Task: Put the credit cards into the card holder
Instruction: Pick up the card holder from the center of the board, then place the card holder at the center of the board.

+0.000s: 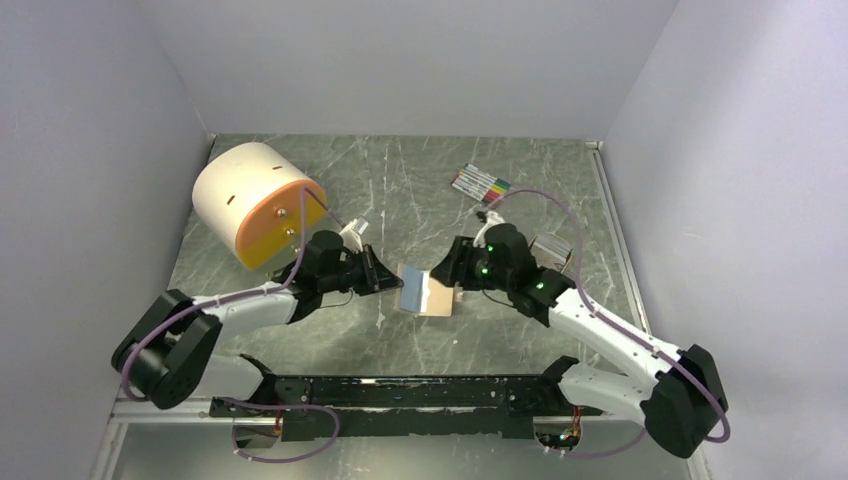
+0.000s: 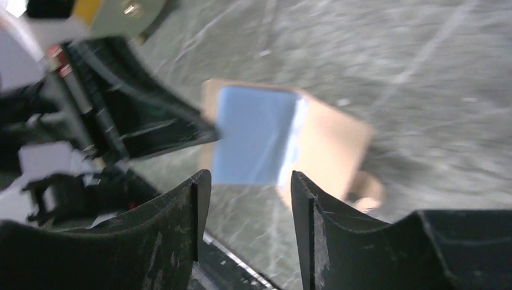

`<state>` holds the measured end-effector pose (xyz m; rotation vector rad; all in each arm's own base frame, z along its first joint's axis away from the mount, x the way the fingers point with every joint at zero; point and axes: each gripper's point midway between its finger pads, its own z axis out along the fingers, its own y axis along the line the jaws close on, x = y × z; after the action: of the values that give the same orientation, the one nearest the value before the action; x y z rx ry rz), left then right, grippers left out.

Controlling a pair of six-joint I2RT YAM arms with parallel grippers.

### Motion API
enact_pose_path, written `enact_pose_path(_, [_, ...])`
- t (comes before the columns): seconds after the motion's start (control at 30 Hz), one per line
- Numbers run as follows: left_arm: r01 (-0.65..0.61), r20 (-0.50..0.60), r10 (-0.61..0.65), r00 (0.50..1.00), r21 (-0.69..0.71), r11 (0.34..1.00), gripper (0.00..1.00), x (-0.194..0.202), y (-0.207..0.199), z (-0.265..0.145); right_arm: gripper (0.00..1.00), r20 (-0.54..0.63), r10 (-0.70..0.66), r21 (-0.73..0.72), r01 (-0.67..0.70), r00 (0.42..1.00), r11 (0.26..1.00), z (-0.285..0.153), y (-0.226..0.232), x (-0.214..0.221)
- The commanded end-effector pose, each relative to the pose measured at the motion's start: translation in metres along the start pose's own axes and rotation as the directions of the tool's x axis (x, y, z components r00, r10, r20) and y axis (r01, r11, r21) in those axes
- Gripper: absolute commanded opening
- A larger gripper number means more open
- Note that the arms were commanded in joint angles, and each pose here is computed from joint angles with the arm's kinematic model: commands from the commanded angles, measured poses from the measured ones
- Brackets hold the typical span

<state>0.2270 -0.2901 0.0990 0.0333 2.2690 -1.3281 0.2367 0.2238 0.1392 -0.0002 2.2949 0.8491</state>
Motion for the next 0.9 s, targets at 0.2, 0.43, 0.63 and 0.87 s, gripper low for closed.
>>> enact_pose_path(0.2, [0.09, -0.016, -0.091, 0.996, -0.06, 0.994, 0.09, 0.023, 0.004, -0.031, 0.62, -0.131, -0.12, -0.261, 0.083, 0.984, 0.962, 0.031, 0.083, 0.059])
enact_pose_path(0.43, [0.147, 0.025, -0.145, 0.989, -0.167, 0.975, 0.09, 0.028, 0.025, -0.043, 0.65, -0.177, -0.164, -0.332, 0.098, 0.97, 0.938, 0.051, 0.091, 0.085])
enact_pose_path(0.63, [0.175, 0.027, -0.173, 0.985, -0.159, 0.972, 0.09, 0.03, 0.023, -0.044, 0.57, -0.235, -0.152, -0.334, 0.068, 0.96, 0.94, 0.064, 0.085, 0.105])
enact_pose_path(0.87, [0.175, 0.018, -0.174, 0.985, -0.155, 0.972, 0.09, 0.03, 0.02, -0.044, 0.55, -0.263, -0.165, -0.263, 0.094, 0.95, 0.96, 0.075, 0.064, 0.117])
